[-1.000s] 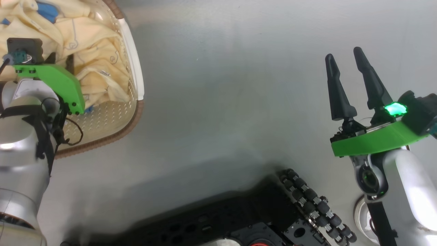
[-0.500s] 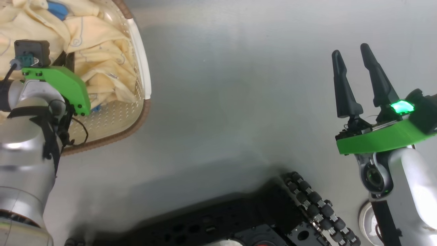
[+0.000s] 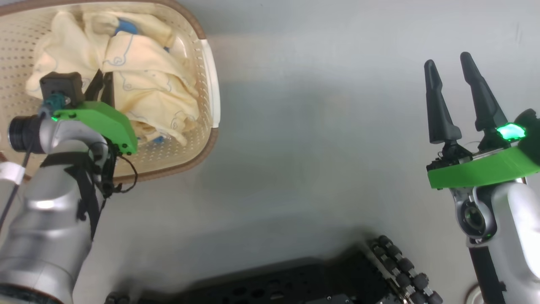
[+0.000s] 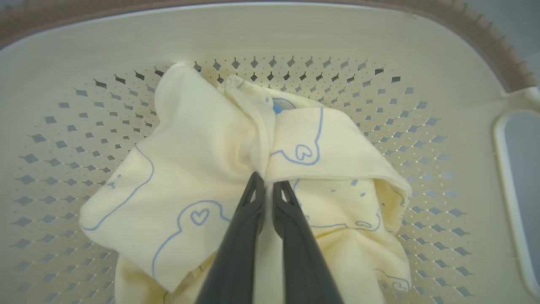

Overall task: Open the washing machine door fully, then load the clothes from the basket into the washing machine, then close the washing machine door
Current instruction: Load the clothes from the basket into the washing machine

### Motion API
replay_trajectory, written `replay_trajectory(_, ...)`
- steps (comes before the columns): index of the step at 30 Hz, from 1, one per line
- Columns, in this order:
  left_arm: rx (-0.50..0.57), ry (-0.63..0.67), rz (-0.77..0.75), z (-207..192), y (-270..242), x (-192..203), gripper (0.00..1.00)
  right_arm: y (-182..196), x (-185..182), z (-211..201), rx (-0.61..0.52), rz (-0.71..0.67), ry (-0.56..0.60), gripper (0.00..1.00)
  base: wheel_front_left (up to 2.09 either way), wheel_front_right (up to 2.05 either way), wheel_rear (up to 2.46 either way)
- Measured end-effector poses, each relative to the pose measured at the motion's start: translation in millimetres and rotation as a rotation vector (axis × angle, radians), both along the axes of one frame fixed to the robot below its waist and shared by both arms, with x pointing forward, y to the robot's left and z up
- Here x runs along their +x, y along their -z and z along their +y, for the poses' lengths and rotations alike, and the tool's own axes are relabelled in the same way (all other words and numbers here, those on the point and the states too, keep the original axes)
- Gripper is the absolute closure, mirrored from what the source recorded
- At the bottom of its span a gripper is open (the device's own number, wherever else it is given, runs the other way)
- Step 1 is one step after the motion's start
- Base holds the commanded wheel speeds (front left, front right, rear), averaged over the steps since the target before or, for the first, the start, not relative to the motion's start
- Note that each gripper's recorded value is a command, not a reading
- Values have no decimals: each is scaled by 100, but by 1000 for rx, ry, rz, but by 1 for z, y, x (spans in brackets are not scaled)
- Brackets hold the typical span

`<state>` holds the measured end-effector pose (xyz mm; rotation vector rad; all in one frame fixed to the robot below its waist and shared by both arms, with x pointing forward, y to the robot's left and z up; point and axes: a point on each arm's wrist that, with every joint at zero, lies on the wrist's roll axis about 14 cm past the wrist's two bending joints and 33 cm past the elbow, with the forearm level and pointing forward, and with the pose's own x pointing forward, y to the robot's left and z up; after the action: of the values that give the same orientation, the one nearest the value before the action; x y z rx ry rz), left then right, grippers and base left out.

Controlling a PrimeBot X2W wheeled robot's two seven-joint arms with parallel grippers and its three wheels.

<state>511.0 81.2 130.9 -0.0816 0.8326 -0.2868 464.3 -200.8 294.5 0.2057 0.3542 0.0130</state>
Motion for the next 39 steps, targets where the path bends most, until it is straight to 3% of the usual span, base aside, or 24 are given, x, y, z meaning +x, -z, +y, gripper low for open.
replay_trajectory(14,-24,-117,-232,23,-101,-13,100,-48,-4,12,14,-87,-38,0,0,0,0)
replay_trajectory(28,-38,-247,-436,54,-205,-53,100,-107,-26,30,27,-190,-85,0,0,0,0)
replay_trajectory(39,-43,-341,-529,80,-257,-108,100,-148,-61,33,20,-262,-99,0,0,0,0)
